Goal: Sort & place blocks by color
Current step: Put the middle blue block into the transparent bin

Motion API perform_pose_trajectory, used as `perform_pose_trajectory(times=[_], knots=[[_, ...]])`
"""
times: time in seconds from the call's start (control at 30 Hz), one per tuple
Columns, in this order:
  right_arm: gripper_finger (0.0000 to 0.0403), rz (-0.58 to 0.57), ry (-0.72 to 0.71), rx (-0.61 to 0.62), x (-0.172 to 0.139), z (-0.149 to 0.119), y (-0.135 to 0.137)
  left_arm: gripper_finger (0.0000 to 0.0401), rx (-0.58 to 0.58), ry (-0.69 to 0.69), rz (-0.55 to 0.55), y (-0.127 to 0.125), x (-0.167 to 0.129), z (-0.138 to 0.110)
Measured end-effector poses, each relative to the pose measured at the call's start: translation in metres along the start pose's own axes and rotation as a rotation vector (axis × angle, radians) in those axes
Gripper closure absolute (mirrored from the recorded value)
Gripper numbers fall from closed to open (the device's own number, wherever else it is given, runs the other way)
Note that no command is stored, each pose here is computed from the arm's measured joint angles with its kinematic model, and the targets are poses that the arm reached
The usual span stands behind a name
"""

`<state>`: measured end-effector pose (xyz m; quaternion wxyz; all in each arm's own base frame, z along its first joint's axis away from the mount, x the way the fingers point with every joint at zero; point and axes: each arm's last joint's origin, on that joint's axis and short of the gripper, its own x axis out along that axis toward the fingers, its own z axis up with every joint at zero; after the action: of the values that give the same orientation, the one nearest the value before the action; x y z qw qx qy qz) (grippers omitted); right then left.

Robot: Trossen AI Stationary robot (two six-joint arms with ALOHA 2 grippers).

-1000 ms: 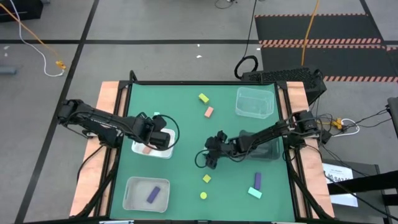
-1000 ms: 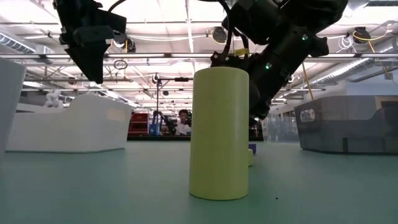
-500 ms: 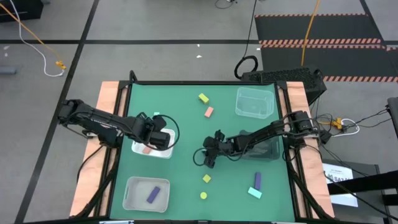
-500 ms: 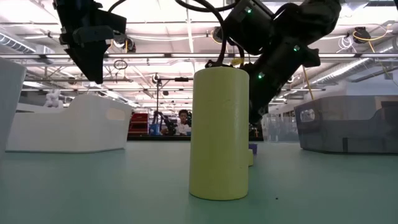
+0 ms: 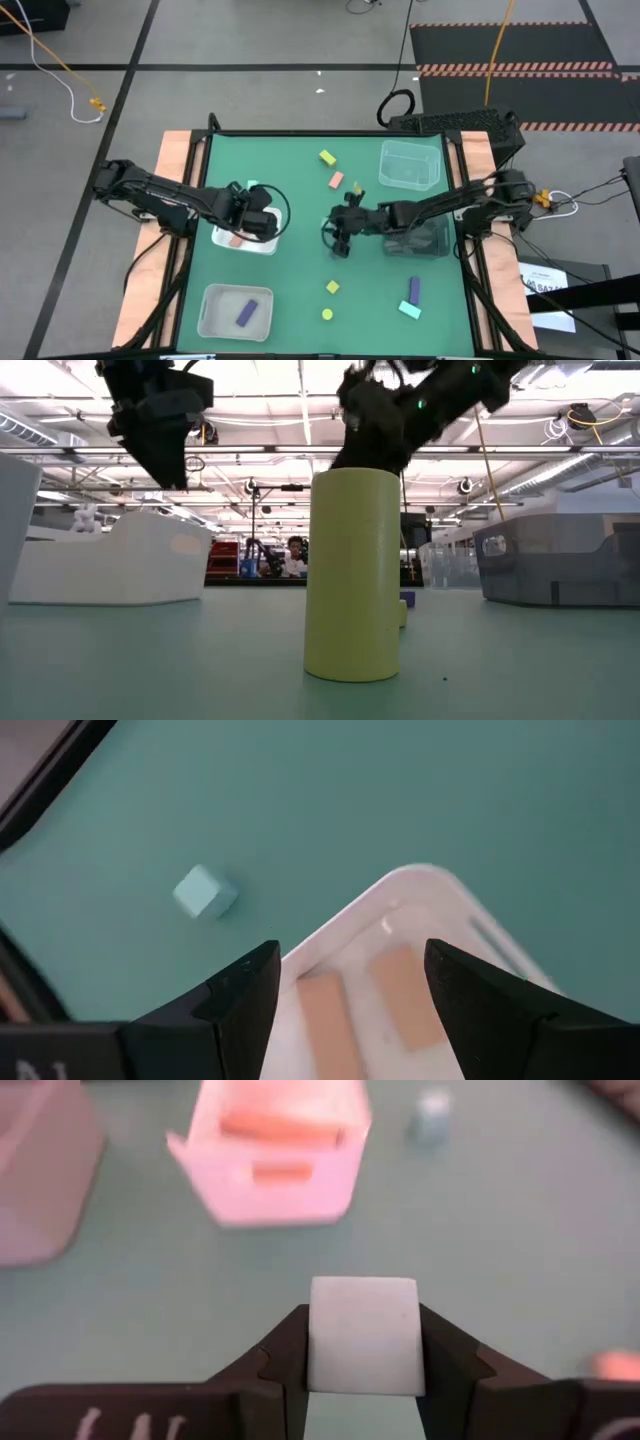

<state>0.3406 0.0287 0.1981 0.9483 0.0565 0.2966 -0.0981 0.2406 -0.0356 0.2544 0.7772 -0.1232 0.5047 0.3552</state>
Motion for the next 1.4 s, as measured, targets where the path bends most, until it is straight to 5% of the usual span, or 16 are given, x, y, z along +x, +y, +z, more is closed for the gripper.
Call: perform_pose_trajectory(times=[0.4, 0.77, 0.93, 1.4], knots=[[0.029, -0.269, -0.269, -0.14, -0.068, 0.053, -0.039, 0.0151, -0.005, -0.274, -0.11, -0.018, -0.004, 0.023], [0.029, -0.571, -0.267, -0.15, -0.096, 0.017, -0.078, 0.0151, -0.046, -0.602, -0.263, -0.036, -0.022, 0.055], [0.029, -0.771, -0.201, -0.059, -0.101, -0.02, -0.103, 0.0151, -0.02, -0.637, -0.272, -0.036, -0.024, 0.059], [0.029, -0.911, -0.176, 0.424, -0.105, -0.087, -0.152, 0.0151, -0.011, -0.633, -0.271, -0.036, -0.023, 0.058]])
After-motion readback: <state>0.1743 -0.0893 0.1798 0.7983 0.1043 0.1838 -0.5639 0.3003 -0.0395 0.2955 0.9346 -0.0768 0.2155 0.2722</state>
